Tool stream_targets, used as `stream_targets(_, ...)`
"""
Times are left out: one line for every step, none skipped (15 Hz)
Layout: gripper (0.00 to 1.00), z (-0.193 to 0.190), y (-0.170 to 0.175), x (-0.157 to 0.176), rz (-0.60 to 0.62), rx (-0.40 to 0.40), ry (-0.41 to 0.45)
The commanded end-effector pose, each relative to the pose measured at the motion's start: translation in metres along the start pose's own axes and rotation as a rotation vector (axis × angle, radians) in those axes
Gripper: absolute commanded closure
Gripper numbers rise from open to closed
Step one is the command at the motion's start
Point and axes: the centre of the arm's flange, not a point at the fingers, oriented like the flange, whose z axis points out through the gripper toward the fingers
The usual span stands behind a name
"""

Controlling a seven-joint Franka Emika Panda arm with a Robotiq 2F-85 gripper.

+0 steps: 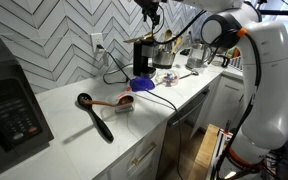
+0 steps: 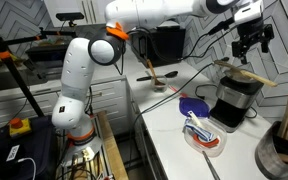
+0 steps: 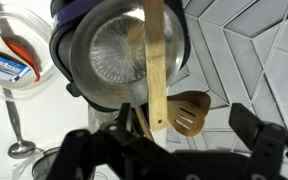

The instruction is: Put the wooden spatula on top of the silver bowl.

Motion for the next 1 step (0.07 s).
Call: stream_targets(0.00, -0.0094, -0.0003, 0.0025, -0.001, 0.015, -0.003)
